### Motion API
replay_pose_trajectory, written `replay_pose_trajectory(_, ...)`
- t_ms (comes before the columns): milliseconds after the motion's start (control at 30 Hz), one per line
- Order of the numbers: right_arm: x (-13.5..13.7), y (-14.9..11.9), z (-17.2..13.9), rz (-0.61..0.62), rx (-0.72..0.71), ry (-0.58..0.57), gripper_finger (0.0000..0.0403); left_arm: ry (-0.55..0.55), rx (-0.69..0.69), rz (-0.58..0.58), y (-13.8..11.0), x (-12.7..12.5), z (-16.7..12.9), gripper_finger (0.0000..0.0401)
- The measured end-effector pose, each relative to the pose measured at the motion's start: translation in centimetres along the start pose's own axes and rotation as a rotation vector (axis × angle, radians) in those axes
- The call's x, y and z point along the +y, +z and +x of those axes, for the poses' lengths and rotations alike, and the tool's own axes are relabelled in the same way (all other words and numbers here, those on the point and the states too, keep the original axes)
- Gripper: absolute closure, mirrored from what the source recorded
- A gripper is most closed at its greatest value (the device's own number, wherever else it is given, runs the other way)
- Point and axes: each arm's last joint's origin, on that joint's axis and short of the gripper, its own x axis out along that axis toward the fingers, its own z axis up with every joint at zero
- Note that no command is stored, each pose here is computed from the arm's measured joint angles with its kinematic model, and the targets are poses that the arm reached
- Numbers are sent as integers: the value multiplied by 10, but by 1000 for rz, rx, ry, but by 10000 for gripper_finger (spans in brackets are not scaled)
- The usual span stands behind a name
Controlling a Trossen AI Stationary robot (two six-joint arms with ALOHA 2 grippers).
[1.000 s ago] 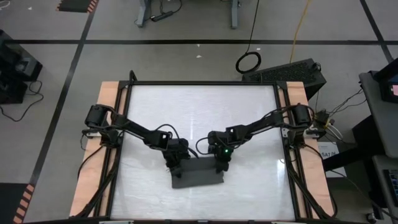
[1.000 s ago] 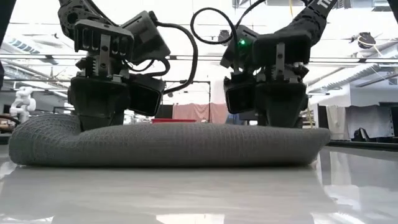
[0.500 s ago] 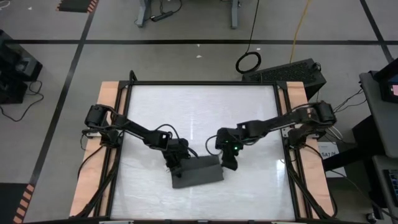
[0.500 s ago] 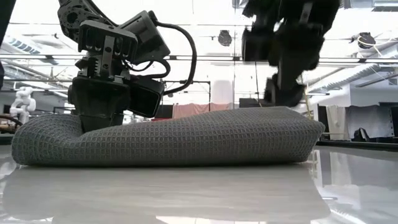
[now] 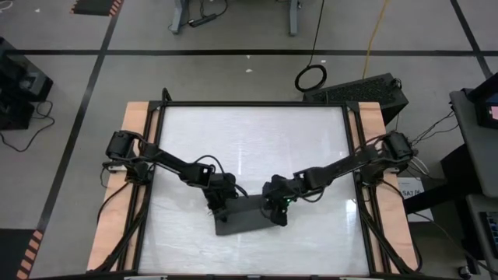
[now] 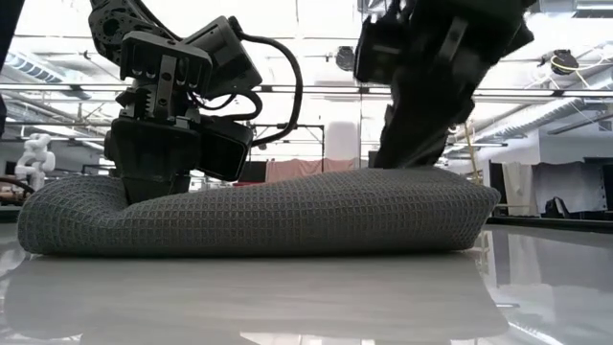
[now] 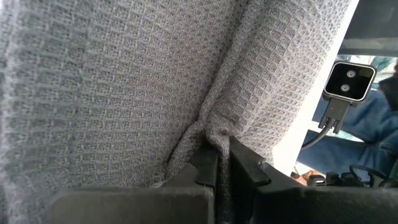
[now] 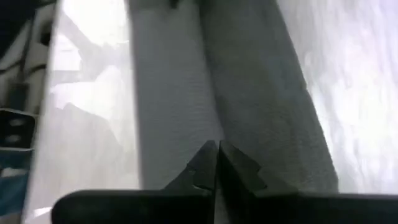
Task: Roll towel
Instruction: Roll the gray towel
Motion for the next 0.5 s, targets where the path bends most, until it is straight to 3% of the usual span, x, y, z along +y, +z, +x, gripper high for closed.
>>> replay_pose_trajectory(333, -10, -12, 44, 47, 15, -11, 400, -14, -1, -8, 0, -3, -2, 381)
replay_pose_trajectory(500, -11, -12, 50, 51, 3, -8, 402, -25, -2, -15, -4, -8, -11, 336)
